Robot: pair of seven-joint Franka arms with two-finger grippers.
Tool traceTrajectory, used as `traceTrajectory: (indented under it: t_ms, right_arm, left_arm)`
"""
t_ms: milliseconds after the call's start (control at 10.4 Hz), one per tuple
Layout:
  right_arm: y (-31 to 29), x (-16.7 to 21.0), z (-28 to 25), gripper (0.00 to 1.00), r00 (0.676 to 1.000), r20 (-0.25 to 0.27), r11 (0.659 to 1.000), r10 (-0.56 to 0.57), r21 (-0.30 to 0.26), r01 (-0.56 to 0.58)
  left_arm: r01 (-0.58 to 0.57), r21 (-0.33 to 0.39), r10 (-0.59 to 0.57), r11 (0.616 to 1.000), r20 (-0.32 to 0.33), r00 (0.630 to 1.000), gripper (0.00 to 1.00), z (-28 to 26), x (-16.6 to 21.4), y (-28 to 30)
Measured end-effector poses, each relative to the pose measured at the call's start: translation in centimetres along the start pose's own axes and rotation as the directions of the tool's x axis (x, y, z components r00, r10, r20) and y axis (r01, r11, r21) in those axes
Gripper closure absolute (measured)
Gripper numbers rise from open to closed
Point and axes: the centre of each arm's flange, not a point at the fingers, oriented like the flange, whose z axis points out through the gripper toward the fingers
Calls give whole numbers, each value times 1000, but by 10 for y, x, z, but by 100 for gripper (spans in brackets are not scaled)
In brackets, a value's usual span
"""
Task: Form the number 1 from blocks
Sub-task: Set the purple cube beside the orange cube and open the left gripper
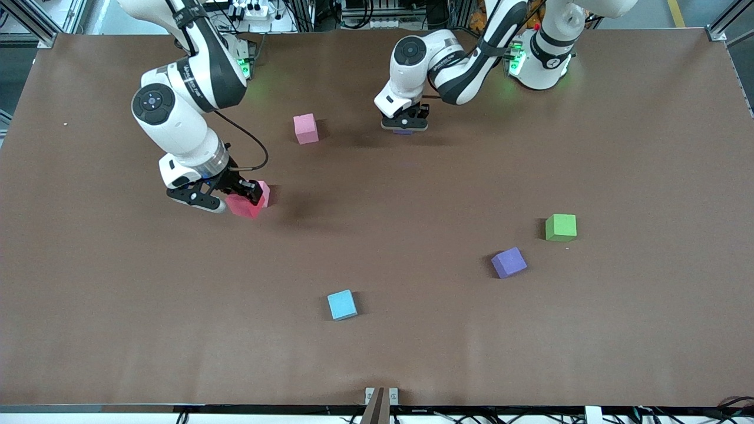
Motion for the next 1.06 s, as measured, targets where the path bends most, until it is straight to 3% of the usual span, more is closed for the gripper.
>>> traceTrajectory:
  t_ms: [96, 385, 481, 770, 963, 1059]
  right_arm:
    - [-3, -3, 1, 38, 1000, 2, 1000, -2, -1, 2]
    - [-15, -14, 2, 38, 1000, 3, 1000, -8, 2, 8]
    - [-20, -17, 2, 38, 1000, 3, 1000, -17, 3, 17]
    - [-36, -32, 3, 38, 1000, 4, 1000, -30, 7, 30]
    - [-41, -36, 3, 38, 1000, 3, 1000, -28, 10, 28]
    - [-42, -37, 4, 38, 1000, 4, 1000, -30, 9, 30]
  left_arm:
    - [12, 0, -12, 1000, 0, 1000, 42, 0, 0, 0]
    - [50, -20, -50, 999, -10, 999, 5, -5, 2, 5]
    - [52, -36, -53, 998, -18, 998, 0, -11, 5, 10]
    - [49, -118, -59, 992, -81, 995, 0, -54, 19, 30]
    - [56, -169, -84, 984, -166, 982, 0, -109, 36, 24]
    - [55, -156, -88, 986, -214, 973, 0, -132, 48, 12]
